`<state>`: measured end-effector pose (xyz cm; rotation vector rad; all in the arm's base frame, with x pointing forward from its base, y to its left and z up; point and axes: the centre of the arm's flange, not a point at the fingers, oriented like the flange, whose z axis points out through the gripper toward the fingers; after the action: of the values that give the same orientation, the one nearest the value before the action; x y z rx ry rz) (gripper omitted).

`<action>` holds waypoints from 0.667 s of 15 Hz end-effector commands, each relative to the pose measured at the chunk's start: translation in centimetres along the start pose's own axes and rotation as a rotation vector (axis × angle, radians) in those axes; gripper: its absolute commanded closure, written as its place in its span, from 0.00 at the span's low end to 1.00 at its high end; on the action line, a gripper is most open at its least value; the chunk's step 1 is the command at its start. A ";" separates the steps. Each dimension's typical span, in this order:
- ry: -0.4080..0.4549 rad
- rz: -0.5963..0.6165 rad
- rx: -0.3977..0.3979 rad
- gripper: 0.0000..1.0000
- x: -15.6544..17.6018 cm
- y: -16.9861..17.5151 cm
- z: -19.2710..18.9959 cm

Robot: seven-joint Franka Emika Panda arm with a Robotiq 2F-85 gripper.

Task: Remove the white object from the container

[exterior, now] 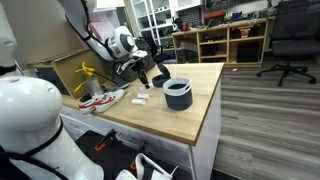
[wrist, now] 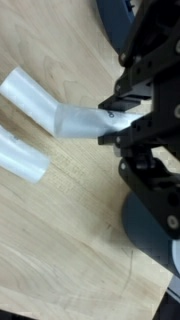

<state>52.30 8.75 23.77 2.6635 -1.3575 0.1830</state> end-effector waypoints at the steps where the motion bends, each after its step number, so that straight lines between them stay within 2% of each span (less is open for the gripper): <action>1: -0.004 0.162 -0.037 0.93 0.6 -3.0 0.9; 5: -0.018 0.269 -0.056 0.93 0.6 -5.1 1.8; 10: -0.041 0.328 -0.071 0.93 -1.0 -6.8 3.2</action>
<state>56.36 11.36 20.51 2.4331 -1.7185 0.1432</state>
